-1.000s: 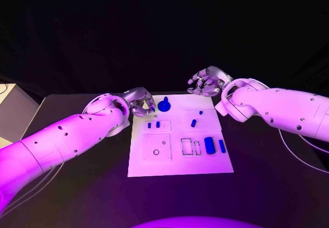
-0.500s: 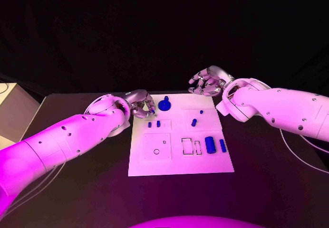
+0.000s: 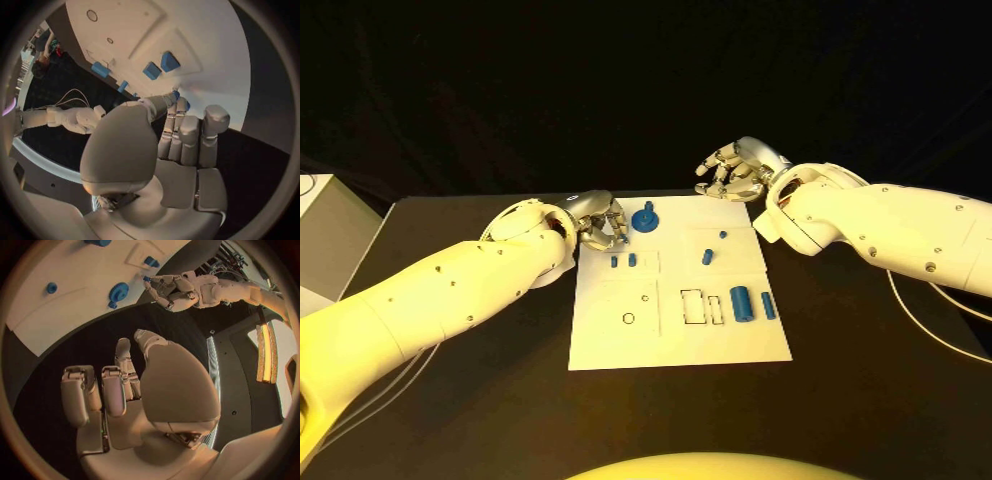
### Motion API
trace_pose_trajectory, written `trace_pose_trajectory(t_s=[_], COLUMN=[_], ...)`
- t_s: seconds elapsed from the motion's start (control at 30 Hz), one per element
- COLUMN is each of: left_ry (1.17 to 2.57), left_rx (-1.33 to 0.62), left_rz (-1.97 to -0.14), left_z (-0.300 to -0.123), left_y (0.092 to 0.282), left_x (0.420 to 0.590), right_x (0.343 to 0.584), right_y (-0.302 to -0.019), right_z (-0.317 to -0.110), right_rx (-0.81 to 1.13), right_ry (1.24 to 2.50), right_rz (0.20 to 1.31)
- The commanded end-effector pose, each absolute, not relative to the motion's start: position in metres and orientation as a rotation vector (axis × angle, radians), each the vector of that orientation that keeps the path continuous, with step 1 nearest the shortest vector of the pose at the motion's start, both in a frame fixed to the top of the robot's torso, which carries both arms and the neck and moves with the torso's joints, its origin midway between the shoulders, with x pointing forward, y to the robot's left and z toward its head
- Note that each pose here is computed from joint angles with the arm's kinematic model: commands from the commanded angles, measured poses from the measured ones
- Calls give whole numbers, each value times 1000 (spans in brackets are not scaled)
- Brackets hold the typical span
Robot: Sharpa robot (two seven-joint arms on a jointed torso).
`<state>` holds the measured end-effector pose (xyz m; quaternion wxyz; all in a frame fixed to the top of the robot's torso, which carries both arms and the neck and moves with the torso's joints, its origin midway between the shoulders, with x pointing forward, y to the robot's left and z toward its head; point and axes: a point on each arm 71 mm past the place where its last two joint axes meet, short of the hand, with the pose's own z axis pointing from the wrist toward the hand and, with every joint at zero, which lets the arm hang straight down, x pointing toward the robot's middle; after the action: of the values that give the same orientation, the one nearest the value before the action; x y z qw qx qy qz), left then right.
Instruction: Assemble the parts on the task board
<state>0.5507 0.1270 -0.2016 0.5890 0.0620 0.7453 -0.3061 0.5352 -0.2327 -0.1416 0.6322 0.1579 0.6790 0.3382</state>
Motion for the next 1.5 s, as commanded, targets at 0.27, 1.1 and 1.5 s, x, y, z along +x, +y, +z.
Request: trace_pose_trajectory(t_s=[0.27, 1.1, 1.5], left_ry=[1757, 1773, 1775], left_rx=[161, 169, 168], left_rz=[-711, -708, -688], left_z=[-204, -209, -211], left_y=[125, 117, 119], left_x=[550, 550, 552], right_x=[535, 535, 534], right_y=[-232, -231, -231], right_z=[-141, -141, -141], right_rx=[347, 346, 346], right_ry=[1552, 1553, 1553], right_rz=[779, 781, 781])
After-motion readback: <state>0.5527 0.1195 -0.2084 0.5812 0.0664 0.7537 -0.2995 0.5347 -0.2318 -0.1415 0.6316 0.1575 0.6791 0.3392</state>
